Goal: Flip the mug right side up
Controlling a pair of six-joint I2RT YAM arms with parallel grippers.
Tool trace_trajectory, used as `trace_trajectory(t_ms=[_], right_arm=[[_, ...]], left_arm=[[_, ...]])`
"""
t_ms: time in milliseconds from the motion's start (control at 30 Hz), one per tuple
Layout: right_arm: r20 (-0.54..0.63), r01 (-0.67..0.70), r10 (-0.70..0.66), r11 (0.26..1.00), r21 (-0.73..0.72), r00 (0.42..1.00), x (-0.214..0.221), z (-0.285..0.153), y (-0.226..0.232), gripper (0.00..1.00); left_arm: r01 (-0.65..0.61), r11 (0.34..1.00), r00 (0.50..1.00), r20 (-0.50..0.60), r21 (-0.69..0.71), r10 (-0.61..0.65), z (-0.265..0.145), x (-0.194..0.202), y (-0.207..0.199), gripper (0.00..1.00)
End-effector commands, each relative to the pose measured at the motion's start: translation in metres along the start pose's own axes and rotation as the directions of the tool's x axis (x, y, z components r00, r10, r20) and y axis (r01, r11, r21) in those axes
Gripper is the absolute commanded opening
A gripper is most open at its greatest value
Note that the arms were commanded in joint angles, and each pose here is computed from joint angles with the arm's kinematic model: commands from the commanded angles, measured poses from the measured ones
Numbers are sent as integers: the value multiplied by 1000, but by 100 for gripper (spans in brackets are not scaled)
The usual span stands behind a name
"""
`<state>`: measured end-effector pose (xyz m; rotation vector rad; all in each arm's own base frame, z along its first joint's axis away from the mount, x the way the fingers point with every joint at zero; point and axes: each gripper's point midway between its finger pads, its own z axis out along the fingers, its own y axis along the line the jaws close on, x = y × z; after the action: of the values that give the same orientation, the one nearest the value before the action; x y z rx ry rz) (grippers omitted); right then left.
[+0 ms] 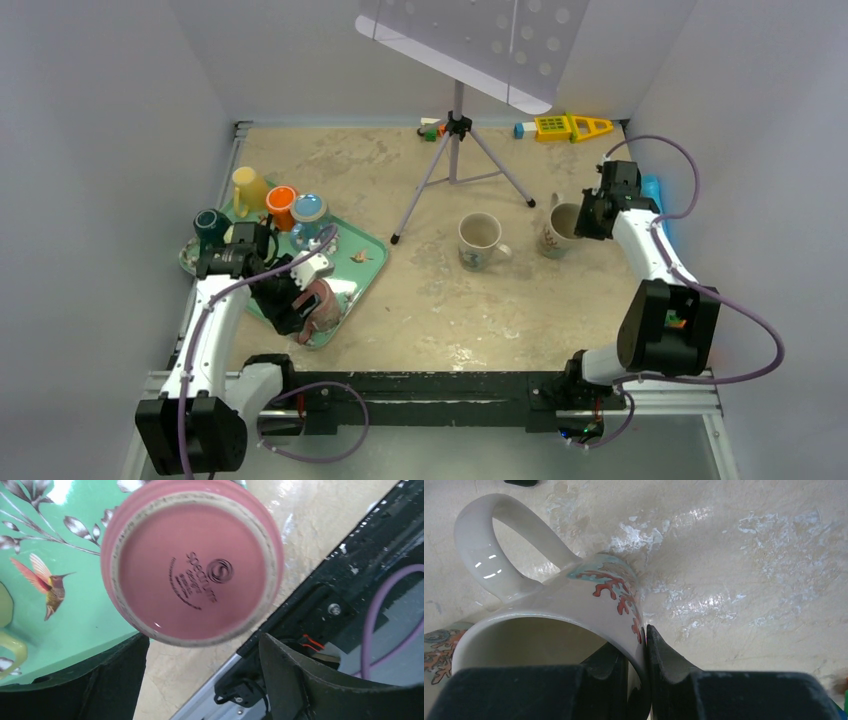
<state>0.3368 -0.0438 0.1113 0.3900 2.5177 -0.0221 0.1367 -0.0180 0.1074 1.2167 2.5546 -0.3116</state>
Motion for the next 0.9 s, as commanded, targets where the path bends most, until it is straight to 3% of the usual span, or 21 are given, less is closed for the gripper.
trace_trajectory(t_ms=[0, 233, 433, 467, 500, 600, 700, 800, 867], right_arm=[[109, -15, 20, 999, -50, 994, -35, -3, 11, 21], [156, -6, 15, 999, -54, 988, -46, -19, 12, 49], [201, 17, 6, 994, -112, 980, -51, -40, 23, 58], [211, 28, 0, 991, -130, 977, -52, -44, 27, 84], [227, 40, -6, 989, -145, 974, -54, -51, 31, 90], [267, 61, -18, 986, -154, 963, -59, -63, 36, 92], [297, 59, -17, 990, -131, 955, -63, -71, 32, 93], [318, 61, -17, 990, -129, 948, -65, -81, 32, 93], [337, 68, -19, 988, -135, 941, -65, -90, 34, 93]], left_arm=[[-35, 995, 997, 62, -97, 41, 8, -16, 27, 82], [-19, 980, 994, 103, -198, 40, 6, -33, 56, 73], [-46, 975, 992, 108, -220, 71, 13, -39, 71, 71], [-85, 984, 988, 112, -157, 103, 17, -38, 58, 73], [-132, 984, 981, 127, -115, 147, 20, -38, 49, 75], [-235, 968, 954, 170, -87, 247, 32, -39, 38, 85], [-260, 960, 945, 177, -101, 275, 41, -42, 47, 87], [-242, 968, 955, 162, -69, 250, 48, -42, 52, 75], [-231, 972, 959, 160, -40, 235, 52, -42, 51, 58]])
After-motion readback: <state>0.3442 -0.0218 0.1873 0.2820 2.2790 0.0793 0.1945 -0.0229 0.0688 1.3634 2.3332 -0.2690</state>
